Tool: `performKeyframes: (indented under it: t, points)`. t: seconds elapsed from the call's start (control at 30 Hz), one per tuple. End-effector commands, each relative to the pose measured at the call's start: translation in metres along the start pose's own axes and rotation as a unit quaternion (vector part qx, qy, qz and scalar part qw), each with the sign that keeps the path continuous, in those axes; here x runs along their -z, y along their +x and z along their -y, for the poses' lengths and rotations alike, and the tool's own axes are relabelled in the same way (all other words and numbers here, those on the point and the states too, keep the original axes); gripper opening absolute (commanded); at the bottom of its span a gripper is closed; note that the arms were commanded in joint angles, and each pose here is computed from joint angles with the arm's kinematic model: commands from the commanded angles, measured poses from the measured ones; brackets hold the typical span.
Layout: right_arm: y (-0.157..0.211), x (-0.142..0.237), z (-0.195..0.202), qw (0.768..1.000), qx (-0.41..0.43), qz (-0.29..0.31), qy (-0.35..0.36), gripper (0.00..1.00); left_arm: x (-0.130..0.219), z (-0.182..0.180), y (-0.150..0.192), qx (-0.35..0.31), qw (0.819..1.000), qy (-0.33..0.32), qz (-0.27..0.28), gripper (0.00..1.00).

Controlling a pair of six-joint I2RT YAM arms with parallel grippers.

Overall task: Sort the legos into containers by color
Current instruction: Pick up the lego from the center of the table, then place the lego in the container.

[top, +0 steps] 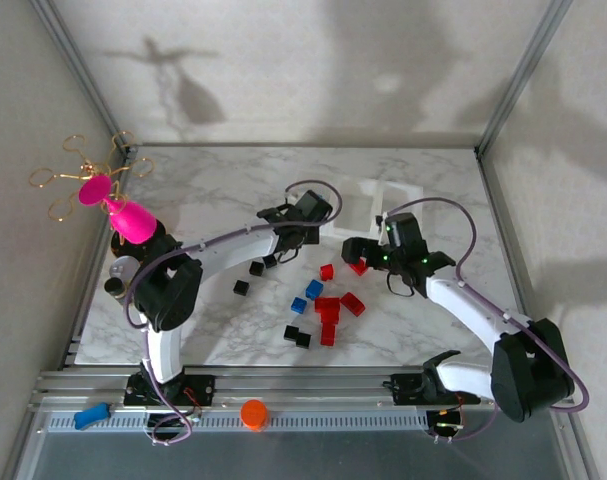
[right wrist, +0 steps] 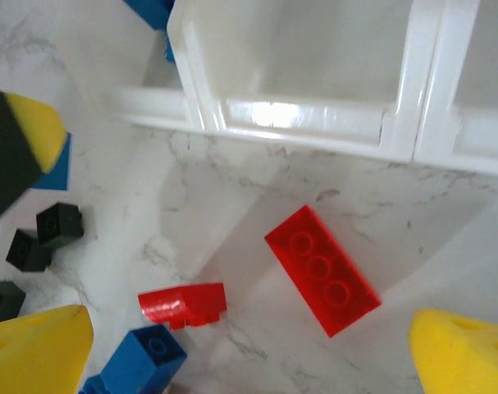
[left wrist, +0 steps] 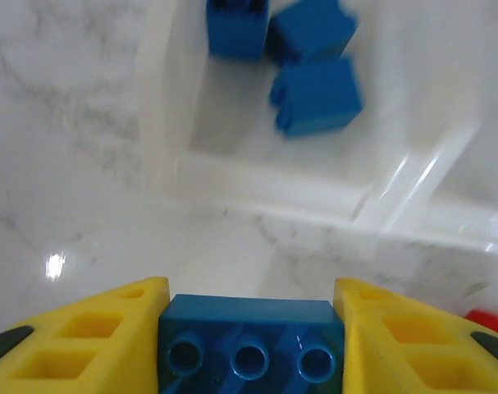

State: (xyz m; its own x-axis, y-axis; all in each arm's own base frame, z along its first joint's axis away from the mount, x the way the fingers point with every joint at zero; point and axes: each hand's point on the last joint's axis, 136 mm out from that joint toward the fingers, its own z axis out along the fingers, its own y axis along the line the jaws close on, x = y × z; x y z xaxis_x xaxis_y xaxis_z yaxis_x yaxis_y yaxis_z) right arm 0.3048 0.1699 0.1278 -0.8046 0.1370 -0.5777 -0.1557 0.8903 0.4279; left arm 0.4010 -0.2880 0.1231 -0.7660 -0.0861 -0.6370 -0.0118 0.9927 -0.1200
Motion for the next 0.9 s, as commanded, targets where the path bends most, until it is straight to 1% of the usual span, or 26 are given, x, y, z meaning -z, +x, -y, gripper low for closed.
performKeyframes:
  t: [0.0,0.1,0.23,0.37,0.43,0.57,0.7,0.87]
  points:
    - [-0.022,0.003,-0.003,1.000,-0.005,0.024,-0.002,0.99,0.001,0.001,-0.033,0.001,0.999,-0.018,0.031,0.48]
    - [-0.029,0.005,-0.002,0.999,-0.007,0.033,-0.002,0.99,-0.010,0.011,-0.050,-0.001,0.999,-0.026,0.040,0.48]
    - [-0.032,0.006,0.002,0.999,-0.012,0.034,-0.003,0.99,-0.036,0.021,-0.069,-0.009,0.999,-0.028,0.040,0.48]
    - [-0.032,0.007,0.004,0.999,-0.011,0.034,0.000,0.99,-0.060,0.020,-0.083,-0.002,0.998,-0.041,0.038,0.48]
    - [-0.031,0.007,0.007,0.999,-0.010,0.033,0.003,0.99,-0.070,0.020,-0.089,0.004,0.998,-0.036,0.041,0.48]
    - [-0.030,0.005,0.010,0.999,-0.010,0.032,0.006,0.99,-0.085,0.020,-0.095,0.011,0.998,-0.032,0.047,0.48]
    - [-0.029,0.002,0.011,0.999,-0.012,0.029,0.007,0.99,-0.103,0.016,-0.091,0.012,0.998,-0.033,0.043,0.48]
    - [-0.030,0.000,0.010,1.000,-0.012,0.027,0.005,0.99,-0.116,0.019,-0.086,0.006,0.999,-0.026,0.039,0.49]
